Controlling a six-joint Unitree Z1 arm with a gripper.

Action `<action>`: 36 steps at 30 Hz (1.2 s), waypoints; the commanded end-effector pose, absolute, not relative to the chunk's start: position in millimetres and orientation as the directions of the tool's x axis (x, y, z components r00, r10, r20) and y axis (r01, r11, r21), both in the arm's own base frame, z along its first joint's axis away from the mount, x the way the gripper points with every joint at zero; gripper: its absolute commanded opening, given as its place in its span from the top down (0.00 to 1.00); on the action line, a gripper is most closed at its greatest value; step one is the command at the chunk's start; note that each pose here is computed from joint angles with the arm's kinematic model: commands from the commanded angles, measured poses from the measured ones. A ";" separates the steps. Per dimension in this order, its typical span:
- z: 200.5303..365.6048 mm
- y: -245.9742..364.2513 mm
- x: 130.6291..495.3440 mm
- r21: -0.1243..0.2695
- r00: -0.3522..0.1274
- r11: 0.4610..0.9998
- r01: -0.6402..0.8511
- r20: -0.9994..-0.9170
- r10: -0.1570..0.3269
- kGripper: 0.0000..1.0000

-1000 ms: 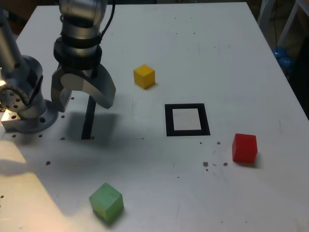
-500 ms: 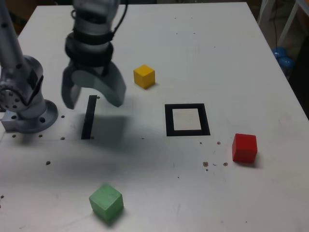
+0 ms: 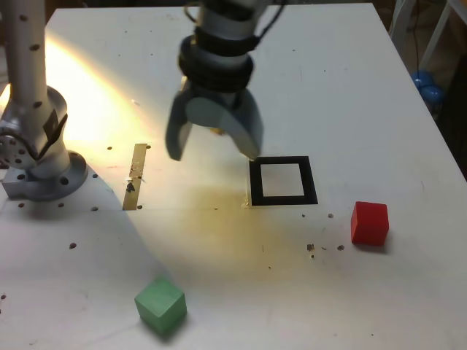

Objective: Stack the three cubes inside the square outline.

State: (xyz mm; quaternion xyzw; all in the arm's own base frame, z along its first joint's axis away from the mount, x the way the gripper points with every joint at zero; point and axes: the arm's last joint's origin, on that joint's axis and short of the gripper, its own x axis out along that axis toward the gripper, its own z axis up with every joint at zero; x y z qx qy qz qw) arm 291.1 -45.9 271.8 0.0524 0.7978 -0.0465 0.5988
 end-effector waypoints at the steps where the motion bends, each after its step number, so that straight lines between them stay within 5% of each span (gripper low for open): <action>1: 280.5 -51.3 307.2 -0.015 -0.242 0.989 0.145 -0.970 0.021 0.01; 20: 286.6 -100.2 410.4 -0.021 -0.154 0.981 0.194 -0.988 0.010 0.01; 28: 266.0 -117.7 439.3 -0.046 -0.142 0.980 0.193 -0.990 -0.018 0.02; 36: 234.9 -126.3 457.5 -0.078 -0.181 0.980 0.181 -0.983 -0.044 0.08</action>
